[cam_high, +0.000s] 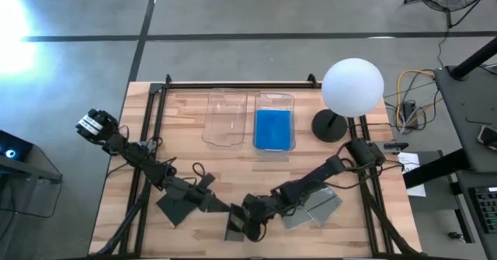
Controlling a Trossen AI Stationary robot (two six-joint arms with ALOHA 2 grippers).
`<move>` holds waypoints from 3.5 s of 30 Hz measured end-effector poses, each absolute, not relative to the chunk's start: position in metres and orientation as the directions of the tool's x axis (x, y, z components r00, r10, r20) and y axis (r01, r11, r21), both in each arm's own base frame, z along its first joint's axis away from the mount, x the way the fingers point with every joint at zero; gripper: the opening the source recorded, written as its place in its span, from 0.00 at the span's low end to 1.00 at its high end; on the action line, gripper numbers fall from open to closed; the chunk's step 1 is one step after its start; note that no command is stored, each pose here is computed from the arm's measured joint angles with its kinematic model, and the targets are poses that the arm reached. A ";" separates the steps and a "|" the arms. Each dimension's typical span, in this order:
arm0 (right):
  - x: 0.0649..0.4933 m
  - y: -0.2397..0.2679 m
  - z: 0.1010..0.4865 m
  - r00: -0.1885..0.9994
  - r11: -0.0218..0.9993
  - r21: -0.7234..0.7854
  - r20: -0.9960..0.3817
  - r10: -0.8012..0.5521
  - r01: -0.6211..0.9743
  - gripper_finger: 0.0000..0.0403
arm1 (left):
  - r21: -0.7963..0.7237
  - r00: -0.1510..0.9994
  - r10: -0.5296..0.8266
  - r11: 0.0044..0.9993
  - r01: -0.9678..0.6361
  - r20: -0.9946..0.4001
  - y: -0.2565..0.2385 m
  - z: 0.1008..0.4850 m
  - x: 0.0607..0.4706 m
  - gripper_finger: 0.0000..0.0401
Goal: Pick & place jewel cases by type
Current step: Put the black cd case into the left transparent bin
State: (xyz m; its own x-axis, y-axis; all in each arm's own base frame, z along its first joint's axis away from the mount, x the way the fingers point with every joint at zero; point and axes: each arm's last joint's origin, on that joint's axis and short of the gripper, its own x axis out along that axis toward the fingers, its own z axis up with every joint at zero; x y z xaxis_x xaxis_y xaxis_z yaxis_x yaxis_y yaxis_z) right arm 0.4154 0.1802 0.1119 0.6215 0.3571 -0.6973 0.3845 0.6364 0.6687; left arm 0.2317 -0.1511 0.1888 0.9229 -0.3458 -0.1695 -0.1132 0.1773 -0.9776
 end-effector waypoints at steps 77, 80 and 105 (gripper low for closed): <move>0.453 0.164 0.103 0.727 0.340 0.798 -0.597 0.339 0.497 0.57 | -0.740 0.635 -0.380 0.356 -0.571 -0.673 -0.125 0.140 0.174 0.41; 0.453 0.164 0.102 0.723 0.364 0.793 -0.602 0.340 0.489 0.57 | -0.786 0.675 -0.405 0.353 -0.507 -0.617 -0.128 0.146 0.177 0.41; 0.453 0.160 0.111 0.737 0.399 0.794 -0.591 0.329 0.459 0.57 | -0.827 0.706 -0.432 0.314 -0.465 -0.561 -0.130 0.152 0.181 0.04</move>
